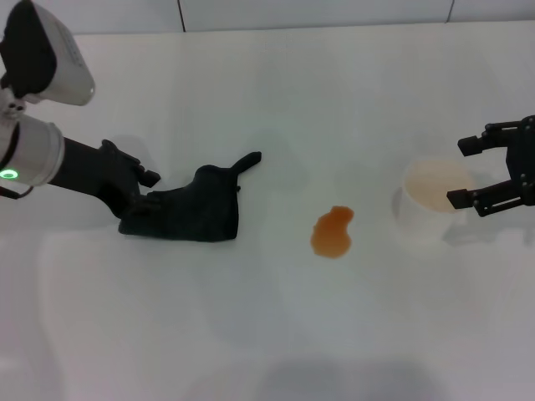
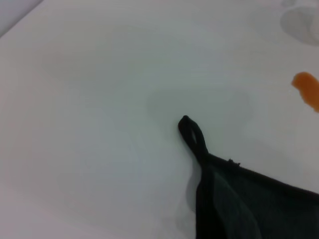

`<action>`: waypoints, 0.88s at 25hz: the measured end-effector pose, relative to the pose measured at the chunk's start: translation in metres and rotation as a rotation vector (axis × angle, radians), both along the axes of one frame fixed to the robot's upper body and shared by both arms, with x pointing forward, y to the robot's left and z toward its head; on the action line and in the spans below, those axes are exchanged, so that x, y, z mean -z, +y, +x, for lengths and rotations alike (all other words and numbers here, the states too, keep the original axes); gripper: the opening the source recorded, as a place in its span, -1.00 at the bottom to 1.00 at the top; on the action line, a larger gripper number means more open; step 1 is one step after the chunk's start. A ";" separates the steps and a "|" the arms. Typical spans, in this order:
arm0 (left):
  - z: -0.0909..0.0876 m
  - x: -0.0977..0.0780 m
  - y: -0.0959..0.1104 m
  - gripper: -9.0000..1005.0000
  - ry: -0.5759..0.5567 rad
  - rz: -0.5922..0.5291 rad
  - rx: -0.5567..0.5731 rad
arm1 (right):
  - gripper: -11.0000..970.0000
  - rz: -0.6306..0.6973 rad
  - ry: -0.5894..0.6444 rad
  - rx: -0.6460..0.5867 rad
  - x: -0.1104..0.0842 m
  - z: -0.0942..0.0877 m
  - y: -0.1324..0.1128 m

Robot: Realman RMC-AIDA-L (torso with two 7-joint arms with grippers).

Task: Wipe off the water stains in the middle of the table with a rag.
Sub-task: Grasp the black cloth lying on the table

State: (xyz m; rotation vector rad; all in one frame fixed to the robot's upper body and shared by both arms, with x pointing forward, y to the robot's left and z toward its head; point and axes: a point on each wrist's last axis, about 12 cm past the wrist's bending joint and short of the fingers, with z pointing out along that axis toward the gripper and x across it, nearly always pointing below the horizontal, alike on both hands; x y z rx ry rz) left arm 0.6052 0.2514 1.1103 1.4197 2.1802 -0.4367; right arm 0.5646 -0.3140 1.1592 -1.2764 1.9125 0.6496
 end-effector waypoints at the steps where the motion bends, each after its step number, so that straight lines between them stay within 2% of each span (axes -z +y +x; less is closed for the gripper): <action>1: 0.001 0.001 -0.002 0.15 0.003 -0.002 0.003 | 0.79 0.000 -0.001 0.000 0.000 0.000 0.000; 7: 0.001 0.008 -0.013 -0.14 0.022 0.016 0.031 | 0.79 -0.009 -0.003 0.004 0.001 0.001 0.000; 22: 0.002 0.007 -0.022 -0.16 0.025 0.010 0.049 | 0.80 -0.015 -0.014 0.008 0.002 0.003 0.001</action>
